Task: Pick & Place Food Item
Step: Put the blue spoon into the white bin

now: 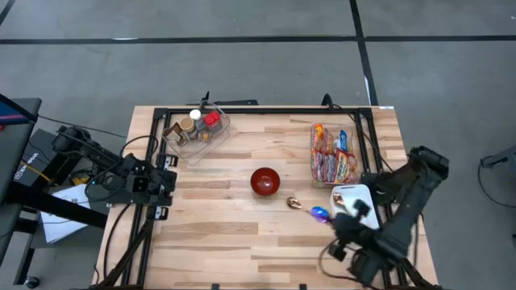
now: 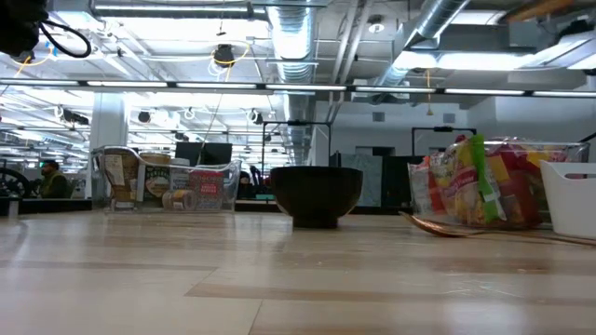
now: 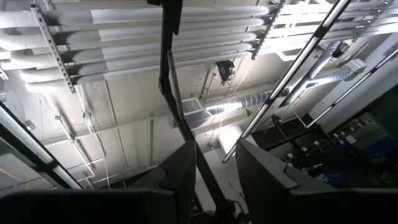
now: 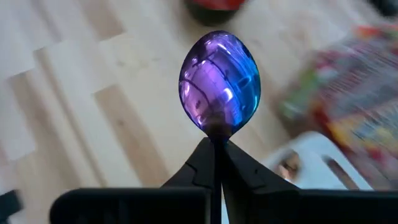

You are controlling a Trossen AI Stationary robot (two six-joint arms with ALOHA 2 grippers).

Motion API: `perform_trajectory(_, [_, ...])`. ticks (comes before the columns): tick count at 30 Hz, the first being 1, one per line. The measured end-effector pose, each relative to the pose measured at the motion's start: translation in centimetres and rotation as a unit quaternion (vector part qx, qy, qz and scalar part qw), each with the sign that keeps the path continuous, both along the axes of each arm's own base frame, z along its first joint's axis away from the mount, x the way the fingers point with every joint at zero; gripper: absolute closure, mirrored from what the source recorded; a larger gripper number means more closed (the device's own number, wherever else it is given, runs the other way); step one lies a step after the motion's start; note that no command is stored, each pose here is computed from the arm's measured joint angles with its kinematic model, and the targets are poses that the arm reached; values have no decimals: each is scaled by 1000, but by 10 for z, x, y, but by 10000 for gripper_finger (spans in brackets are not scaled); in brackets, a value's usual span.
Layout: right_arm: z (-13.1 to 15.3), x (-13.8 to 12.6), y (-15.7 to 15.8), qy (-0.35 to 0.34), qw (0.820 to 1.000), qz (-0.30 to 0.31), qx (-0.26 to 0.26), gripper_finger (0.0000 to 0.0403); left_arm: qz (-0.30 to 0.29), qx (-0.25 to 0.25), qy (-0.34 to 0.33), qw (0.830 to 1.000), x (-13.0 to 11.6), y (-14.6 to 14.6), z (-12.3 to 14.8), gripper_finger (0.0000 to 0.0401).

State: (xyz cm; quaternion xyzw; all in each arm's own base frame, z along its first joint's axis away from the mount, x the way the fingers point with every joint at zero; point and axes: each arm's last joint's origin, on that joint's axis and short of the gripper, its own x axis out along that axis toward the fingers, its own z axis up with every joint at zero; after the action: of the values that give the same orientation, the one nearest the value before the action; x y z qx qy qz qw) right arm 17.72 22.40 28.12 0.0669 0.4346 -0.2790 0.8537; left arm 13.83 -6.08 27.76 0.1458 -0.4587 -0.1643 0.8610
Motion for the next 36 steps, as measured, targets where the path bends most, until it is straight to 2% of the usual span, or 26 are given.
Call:
perform_trajectory(3, [1, -24, 2, -20, 998, -54, -7, 398, 0, 0, 0, 1000, 0, 0, 0, 293])
perform_trajectory(6, [-5, -34, 5, -62, 997, -53, 0, 398, 0, 0, 0, 1000, 0, 0, 0, 293])
perform_trajectory(8, [-9, -41, 3, -87, 993, -78, 6, 398, 0, 0, 0, 1000, 0, 0, 0, 293])
perform_trajectory(16, [-39, -55, -22, -75, 986, -145, -8, 398, 0, 0, 0, 1000, 0, 0, 0, 293])
perform_trajectory(26, [-40, -64, -39, -65, 987, -148, -4, 398, 0, 0, 0, 1000, 0, 0, 0, 293])
perform_trajectory(36, [-62, -72, -47, -40, 986, -158, -19, 398, 0, 0, 0, 1000, 0, 0, 0, 293])
